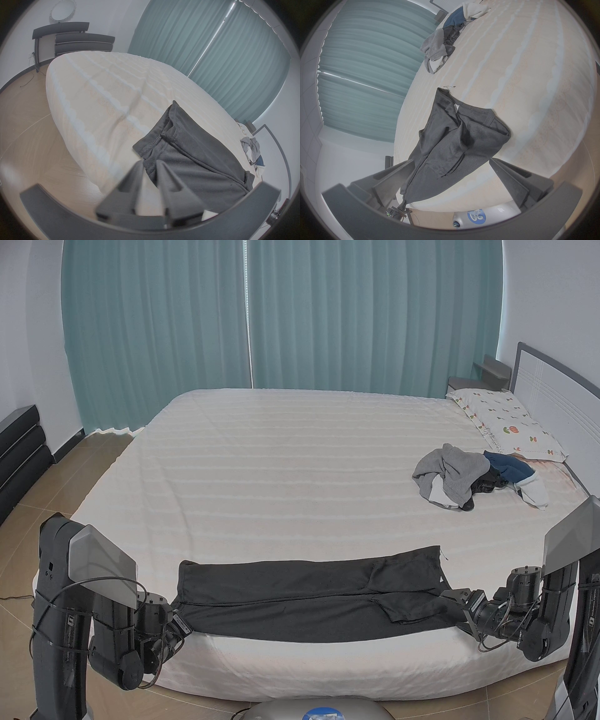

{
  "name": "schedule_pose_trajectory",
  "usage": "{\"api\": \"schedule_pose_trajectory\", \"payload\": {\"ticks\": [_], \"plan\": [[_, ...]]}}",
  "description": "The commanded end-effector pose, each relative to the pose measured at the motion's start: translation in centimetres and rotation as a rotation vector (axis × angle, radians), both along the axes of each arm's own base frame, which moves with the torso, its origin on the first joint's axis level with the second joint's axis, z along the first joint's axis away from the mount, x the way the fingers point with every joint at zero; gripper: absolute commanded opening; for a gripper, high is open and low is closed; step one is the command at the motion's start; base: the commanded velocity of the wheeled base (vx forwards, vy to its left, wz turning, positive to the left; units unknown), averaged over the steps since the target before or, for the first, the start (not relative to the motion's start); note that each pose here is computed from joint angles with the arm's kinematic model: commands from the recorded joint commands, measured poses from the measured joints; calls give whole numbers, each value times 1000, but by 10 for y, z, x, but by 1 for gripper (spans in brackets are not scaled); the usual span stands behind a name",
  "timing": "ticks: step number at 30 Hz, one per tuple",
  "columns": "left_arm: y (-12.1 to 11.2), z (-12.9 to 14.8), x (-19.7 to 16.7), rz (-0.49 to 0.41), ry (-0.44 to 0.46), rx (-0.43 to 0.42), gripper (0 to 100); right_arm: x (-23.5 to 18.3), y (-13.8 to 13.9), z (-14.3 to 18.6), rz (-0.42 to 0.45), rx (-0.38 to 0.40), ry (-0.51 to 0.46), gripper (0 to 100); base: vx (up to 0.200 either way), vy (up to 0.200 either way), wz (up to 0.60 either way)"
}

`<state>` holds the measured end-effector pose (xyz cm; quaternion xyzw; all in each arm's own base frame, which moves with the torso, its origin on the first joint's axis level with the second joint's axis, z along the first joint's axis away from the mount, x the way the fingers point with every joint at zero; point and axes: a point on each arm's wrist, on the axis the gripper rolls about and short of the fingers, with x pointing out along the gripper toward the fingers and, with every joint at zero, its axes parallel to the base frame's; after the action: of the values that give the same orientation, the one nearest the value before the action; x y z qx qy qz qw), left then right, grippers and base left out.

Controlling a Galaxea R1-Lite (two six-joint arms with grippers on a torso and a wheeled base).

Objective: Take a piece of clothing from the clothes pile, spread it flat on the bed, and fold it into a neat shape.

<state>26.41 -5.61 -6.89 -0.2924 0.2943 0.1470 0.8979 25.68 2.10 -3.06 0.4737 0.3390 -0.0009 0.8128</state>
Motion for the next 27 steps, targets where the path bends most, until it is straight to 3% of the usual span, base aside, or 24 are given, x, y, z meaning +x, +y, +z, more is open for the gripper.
{"api": "schedule_pose_trajectory", "payload": {"ticks": [1,8,13,18,27], "plan": [[0,-1,0,0,3,-1,100,1,0,2,1,1,-18,100,0,0,0],[2,2,-2,7,-1,-11,100,2,-2,4,-11,10,-26,100,0,0,0],[5,21,-8,-7,-42,-24,100,3,-11,15,-46,15,-66,100,0,0,0],[10,37,-1,19,-109,-100,100,4,-17,17,-65,18,-77,100,0,0,0],[13,37,1,14,-112,-138,100,5,-18,15,-66,17,-71,100,200,0,0]]}}
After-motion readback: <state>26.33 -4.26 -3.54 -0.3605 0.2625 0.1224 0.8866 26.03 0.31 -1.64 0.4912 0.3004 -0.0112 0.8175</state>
